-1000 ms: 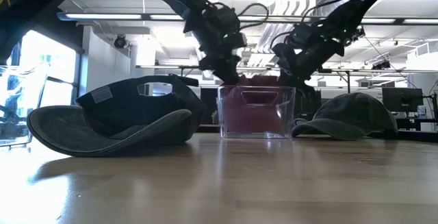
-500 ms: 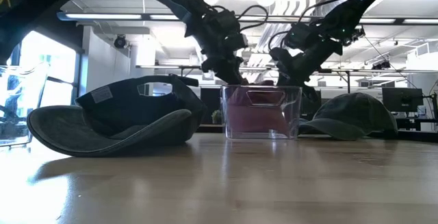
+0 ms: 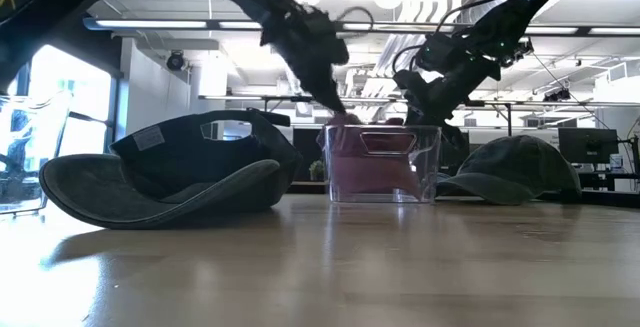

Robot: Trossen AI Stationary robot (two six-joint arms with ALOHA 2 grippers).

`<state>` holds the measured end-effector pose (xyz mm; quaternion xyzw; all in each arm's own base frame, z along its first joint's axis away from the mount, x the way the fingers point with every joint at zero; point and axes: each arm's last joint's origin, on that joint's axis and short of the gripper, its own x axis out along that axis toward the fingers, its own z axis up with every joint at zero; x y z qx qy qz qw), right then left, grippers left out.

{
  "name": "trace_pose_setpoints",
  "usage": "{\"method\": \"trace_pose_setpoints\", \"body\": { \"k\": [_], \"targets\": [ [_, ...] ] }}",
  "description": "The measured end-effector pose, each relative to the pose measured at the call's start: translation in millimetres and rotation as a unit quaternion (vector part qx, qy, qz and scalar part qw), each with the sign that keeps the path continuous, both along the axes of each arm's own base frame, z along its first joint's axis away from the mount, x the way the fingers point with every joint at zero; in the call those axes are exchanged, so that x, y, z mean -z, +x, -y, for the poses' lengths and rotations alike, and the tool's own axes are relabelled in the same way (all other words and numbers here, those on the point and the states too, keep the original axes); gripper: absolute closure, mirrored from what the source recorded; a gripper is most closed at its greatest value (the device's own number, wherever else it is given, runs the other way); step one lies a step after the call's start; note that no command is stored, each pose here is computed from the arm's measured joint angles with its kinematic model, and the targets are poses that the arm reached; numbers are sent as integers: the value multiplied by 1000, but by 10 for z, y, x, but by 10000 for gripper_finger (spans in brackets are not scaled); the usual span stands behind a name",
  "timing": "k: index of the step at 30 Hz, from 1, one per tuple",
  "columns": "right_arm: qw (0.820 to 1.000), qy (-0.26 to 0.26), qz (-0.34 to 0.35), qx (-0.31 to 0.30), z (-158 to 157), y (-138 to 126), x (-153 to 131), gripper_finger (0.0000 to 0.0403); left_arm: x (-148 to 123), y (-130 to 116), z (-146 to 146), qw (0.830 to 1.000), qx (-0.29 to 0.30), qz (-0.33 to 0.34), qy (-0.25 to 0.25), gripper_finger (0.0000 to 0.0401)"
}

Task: Pick & Place hat
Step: Put the bottom maroon cap into the top transparent bin

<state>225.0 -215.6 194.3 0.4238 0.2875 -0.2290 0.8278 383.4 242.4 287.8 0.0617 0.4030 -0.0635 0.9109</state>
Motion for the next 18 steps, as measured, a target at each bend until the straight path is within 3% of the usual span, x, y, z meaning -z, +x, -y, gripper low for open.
{"method": "trace_pose_setpoints", "body": {
  "k": [6, 15, 18],
  "targets": [
    [1000, -1, 0, -1, -1, -1, -2, 401, -29, -136, -17, 998, -12, -56, -31, 198],
    [1000, -4, -1, -3, 0, -1, -2, 401, 148, -64, -74, 998, 2, -66, -25, 373],
    [1000, -4, -1, -3, 0, -1, -2, 397, 277, 48, -69, 998, 12, -60, -26, 391]
  ]
}}
